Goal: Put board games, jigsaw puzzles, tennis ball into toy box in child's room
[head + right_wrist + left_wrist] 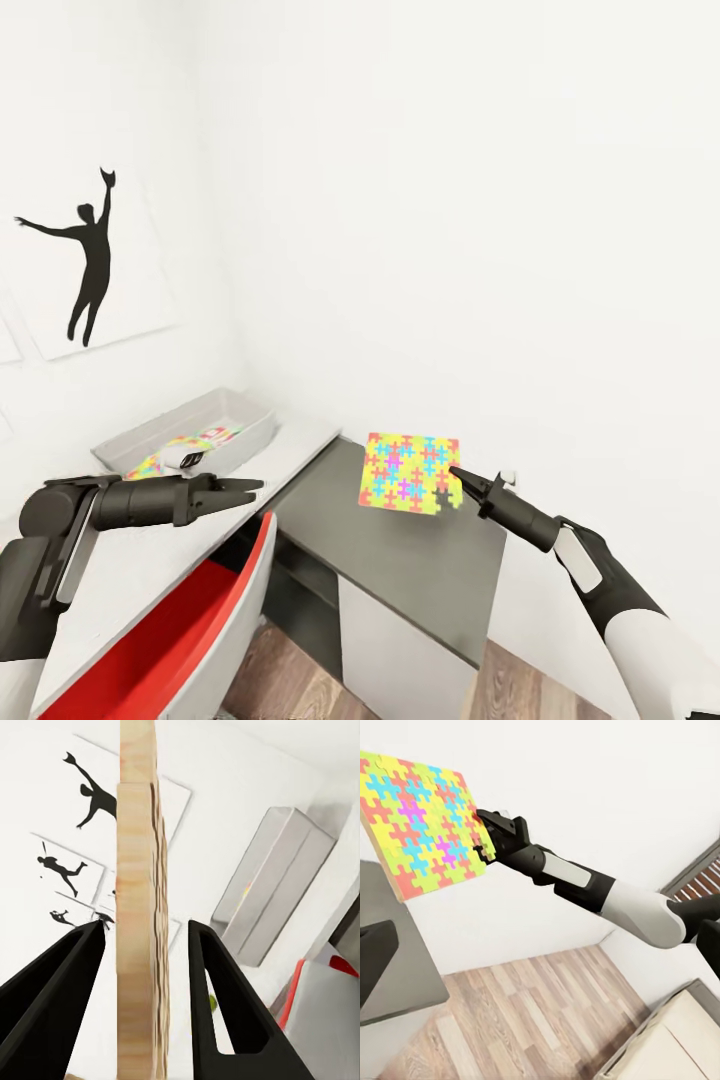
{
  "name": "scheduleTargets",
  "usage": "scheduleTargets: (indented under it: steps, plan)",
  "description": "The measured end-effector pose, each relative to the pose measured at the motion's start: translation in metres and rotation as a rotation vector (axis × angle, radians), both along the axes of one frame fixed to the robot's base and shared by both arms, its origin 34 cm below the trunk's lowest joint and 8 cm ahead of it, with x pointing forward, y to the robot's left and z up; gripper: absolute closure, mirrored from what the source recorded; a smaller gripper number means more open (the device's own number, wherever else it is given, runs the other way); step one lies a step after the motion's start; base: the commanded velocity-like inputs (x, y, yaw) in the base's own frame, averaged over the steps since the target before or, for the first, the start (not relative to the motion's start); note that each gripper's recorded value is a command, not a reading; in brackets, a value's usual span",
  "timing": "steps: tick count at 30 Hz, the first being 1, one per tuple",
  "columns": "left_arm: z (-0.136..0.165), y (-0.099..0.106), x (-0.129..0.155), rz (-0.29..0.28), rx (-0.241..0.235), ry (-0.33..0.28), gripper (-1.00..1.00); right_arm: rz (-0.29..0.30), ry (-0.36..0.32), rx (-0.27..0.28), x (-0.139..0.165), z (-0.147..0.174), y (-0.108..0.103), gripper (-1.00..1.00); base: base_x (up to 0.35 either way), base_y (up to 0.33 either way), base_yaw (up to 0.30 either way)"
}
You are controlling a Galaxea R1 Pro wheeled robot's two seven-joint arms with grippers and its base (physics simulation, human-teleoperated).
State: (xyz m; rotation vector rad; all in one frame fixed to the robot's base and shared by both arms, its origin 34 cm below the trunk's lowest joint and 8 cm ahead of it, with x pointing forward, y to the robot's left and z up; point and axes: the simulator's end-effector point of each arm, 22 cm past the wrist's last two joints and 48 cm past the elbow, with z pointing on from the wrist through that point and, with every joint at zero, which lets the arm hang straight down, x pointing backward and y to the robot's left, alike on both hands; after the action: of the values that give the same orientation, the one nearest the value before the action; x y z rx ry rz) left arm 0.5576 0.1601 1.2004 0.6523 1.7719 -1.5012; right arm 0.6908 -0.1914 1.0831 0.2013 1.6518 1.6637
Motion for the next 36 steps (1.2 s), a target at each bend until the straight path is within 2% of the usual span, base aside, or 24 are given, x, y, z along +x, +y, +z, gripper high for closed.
scheduleTargets:
  steps: [13, 18, 24, 36]
  plan:
    - [-0.0027, 0.0001, 0.0012, 0.001, 0.001, 0.006, -1.0, 0.003, 0.005, 0.004, 0.0, -0.003, 0.0031, 1.0, 0.027, 0.009, 0.281]
    - [-0.0032, 0.0, 0.0014, 0.001, 0.001, 0.007, -1.0, 0.004, 0.001, 0.01, -0.0002, -0.002, 0.0032, 1.0, 0.101, 0.139, 0.046]
    - [-0.0035, 0.0001, 0.0017, 0.001, 0.001, 0.008, -1.0, -0.034, -0.039, -0.023, 0.0051, -0.003, -0.0001, 1.0, 0.016, 0.01, 0.002]
    - [-0.0036, 0.0001, 0.0017, 0.001, 0.001, 0.008, -1.0, -0.038, -0.046, -0.016, 0.0055, -0.0007, -0.0013, 1.0, 0.0, 0.0, 0.0]
